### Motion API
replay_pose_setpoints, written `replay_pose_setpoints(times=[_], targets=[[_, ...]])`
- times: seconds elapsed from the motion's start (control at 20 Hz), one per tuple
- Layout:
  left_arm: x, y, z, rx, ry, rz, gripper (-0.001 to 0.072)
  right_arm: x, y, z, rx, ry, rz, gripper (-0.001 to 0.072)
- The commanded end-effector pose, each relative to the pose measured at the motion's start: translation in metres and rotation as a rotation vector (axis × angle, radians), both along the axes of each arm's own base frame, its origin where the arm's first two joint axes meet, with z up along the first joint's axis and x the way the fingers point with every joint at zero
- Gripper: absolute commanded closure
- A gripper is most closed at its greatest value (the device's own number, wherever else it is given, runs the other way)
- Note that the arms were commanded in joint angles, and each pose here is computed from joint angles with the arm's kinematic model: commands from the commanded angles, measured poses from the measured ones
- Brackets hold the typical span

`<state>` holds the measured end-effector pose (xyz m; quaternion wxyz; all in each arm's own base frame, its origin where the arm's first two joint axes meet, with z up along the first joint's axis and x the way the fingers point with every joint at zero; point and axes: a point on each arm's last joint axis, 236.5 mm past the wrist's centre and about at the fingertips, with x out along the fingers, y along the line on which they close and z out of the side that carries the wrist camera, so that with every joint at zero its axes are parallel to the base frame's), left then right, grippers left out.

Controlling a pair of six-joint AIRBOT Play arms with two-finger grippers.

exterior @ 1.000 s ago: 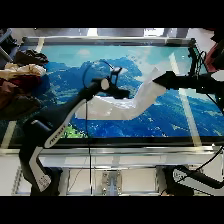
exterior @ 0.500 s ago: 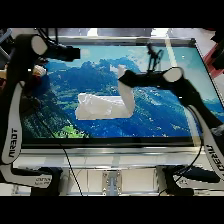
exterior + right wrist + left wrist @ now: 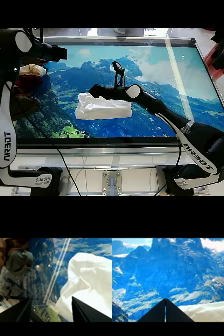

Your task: Fold the shirts.

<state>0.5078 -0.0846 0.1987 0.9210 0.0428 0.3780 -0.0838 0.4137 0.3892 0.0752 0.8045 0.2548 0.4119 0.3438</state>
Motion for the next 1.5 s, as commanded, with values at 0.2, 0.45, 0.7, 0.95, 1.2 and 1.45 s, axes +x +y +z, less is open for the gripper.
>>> replay_pose_setpoints(times=[0.2,0.45,0.7,0.95,1.2,1.45], targets=[[-0.005,0.005,-0.004,0.03,0.026,-0.008,0.0695,0.033,-0.209,-0.075,-0.316,0.277,-0.169,0.0161],[0.003,-0.003,0.005,-0.007,-0.025,-0.014,0.0605,0.026,-0.24,-0.13,-0.161,0.433,-0.2,0.0083],[0.001,-0.004,0.003,-0.01,-0.013,-0.017,0.0351,0.027,-0.192,-0.163,0.014,0.485,-0.112,0.0083],[0.0,-0.004,0.002,-0.012,-0.006,-0.016,0.0351,0.022,-0.149,-0.159,0.03,0.446,-0.029,0.009],[-0.008,-0.002,-0.006,-0.016,0.045,-0.002,0.0351,0.036,-0.136,-0.133,0.044,0.379,0.005,0.0673],[-0.015,-0.002,-0.012,-0.011,0.081,-0.002,0.0351,0.086,-0.23,-0.064,-0.064,0.257,-0.168,0.0683]])
